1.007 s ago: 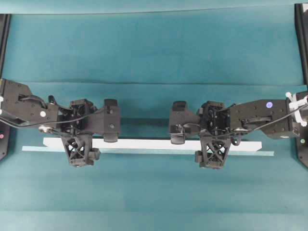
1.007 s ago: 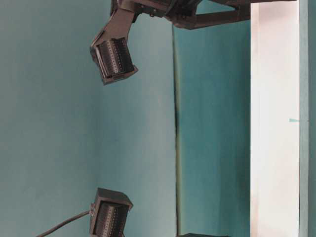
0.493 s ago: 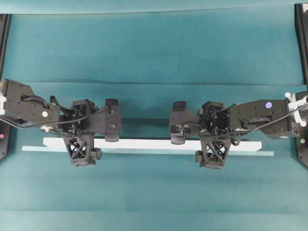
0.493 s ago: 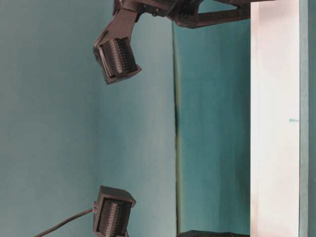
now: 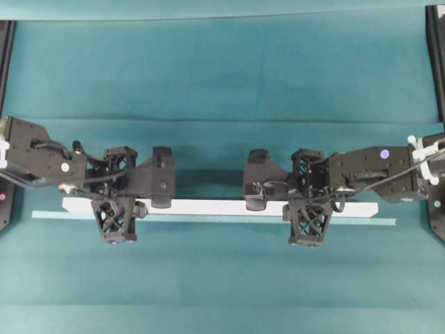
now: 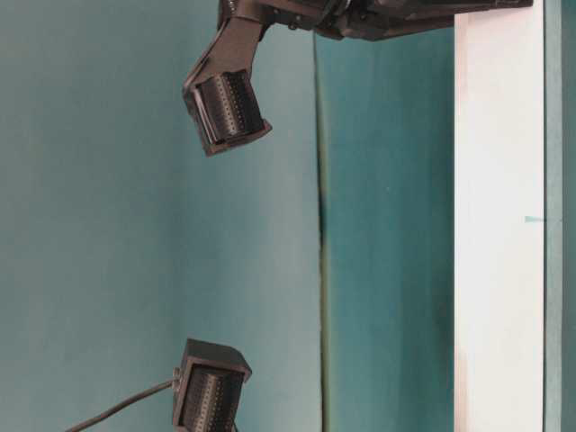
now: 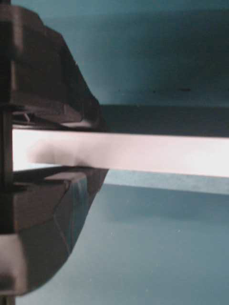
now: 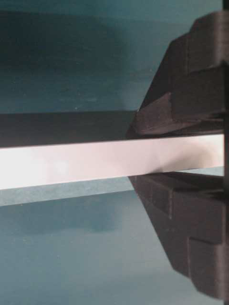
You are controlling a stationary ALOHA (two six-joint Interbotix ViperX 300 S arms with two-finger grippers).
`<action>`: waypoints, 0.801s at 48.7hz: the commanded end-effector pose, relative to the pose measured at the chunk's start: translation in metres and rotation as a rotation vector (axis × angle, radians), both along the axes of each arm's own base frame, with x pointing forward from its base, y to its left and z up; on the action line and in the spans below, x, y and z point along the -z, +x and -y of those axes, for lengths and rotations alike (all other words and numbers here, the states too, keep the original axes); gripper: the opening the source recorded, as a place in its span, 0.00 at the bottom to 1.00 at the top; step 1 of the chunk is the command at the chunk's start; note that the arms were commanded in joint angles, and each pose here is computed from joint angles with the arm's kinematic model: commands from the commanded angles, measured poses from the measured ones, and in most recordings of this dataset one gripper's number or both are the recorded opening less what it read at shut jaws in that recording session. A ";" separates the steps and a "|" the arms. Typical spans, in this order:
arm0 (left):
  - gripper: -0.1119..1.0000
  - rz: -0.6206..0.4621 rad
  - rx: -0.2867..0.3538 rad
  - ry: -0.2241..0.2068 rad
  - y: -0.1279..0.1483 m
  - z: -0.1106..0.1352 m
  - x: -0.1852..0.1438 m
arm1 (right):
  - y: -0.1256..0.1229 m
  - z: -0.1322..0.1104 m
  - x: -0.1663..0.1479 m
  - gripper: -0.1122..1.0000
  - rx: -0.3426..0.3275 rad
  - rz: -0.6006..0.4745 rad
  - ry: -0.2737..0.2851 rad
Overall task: Lift a wooden board with both hands.
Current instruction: 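Lift the gripped board with both grippers and move it back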
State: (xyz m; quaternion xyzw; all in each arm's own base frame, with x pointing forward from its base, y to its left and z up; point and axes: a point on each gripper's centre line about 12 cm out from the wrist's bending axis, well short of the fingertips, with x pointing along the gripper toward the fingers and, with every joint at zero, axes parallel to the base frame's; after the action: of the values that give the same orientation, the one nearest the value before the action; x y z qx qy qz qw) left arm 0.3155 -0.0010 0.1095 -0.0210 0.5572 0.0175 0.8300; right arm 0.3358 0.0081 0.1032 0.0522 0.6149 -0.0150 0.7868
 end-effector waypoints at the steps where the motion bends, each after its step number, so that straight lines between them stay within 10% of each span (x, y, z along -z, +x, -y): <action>1: 0.26 0.017 -0.008 0.001 0.004 -0.003 -0.004 | 0.002 -0.003 0.001 0.29 0.002 -0.002 0.009; 39: 0.26 0.015 -0.046 0.002 0.002 -0.013 -0.047 | 0.009 0.011 -0.048 0.29 0.033 -0.011 0.025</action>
State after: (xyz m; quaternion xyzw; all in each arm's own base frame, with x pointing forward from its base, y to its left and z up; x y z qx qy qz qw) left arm 0.3138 0.0095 0.1411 -0.0296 0.5624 0.0327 0.8257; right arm 0.3404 -0.0007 0.1375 0.0700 0.6276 -0.0208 0.7751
